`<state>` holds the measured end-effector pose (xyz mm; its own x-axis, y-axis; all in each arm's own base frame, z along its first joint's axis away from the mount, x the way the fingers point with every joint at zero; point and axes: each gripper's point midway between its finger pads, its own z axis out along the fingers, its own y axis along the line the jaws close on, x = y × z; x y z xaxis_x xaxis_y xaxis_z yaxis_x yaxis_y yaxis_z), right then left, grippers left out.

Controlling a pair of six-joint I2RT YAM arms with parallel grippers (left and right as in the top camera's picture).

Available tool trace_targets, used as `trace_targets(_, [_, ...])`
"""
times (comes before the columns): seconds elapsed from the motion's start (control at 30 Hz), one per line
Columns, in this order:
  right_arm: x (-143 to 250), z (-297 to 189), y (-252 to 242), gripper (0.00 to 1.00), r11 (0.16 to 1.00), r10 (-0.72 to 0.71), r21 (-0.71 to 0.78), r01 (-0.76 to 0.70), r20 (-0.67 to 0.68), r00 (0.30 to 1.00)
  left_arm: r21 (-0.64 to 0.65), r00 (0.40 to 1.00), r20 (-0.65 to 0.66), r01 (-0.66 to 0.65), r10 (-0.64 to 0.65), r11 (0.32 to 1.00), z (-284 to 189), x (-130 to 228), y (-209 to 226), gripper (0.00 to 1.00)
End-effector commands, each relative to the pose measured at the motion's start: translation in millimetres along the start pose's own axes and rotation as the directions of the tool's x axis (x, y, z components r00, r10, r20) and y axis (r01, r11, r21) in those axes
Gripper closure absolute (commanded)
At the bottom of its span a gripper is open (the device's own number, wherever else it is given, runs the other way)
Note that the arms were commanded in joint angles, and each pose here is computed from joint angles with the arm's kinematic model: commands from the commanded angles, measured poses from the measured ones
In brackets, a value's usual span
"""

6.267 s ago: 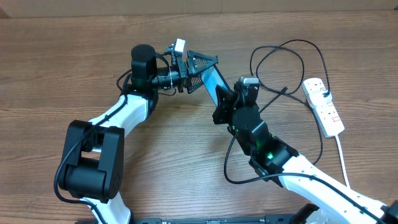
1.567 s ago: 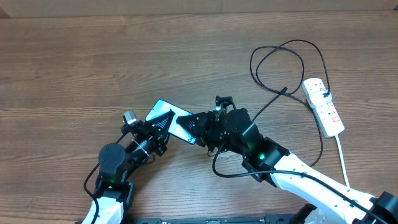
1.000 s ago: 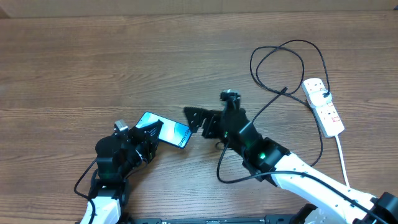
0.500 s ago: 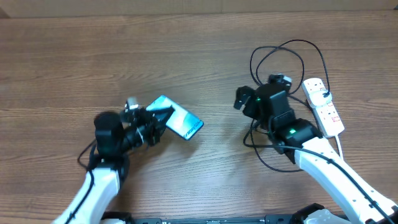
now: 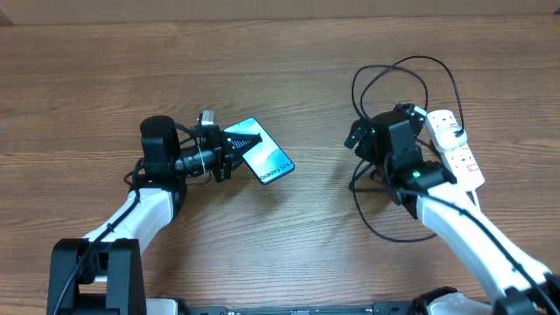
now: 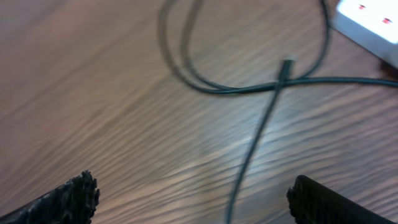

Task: Plug charger to phone and switch on socket
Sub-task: 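Open the right gripper and move it to the black cable near the power strip, then grasp the black charging cable plug with the right gripper and lift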

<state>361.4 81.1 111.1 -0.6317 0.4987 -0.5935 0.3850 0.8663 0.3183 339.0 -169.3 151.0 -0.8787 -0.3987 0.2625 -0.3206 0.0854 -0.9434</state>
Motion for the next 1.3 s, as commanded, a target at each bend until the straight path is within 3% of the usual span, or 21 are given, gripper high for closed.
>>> trace_targets(0.0, [-10.5, 21.4, -19.8, 0.04, 0.996, 0.039, 0.077, -0.039, 0.008, 0.999, 0.042, 0.995, -0.072, -0.069, 0.072, 0.997, -1.2, 8.0, -21.2, 0.96])
trace_targets(0.23, [-1.9, 55.1, -38.6, 0.07, 0.989, 0.128, 0.088, -0.121, -0.074, 0.989, 0.042, 0.995, -0.073, -0.070, 0.073, 0.997, -1.2, 8.1, -21.5, 0.96])
trace_targets(0.83, [2.9, 105.2, -65.5, 0.16, 0.974, 0.106, 0.203, -0.104, 0.002, 0.994, 0.045, 0.993, -0.093, -0.070, 0.074, 0.997, -1.3, 11.6, -21.8, 0.96])
trace_targets(1.07, [12.3, 120.5, -71.7, 0.26, 0.970, 0.101, 0.222, -0.098, -0.005, 0.995, 0.045, 0.993, -0.090, -0.070, 0.073, 0.997, -1.3, 11.0, -21.8, 0.96])
trace_targets(1.27, [39.1, 124.9, -82.4, 0.45, 0.964, 0.097, 0.258, -0.066, -0.106, 0.990, 0.045, 0.993, -0.090, -0.070, 0.074, 0.997, -1.3, 11.0, -21.8, 0.96])
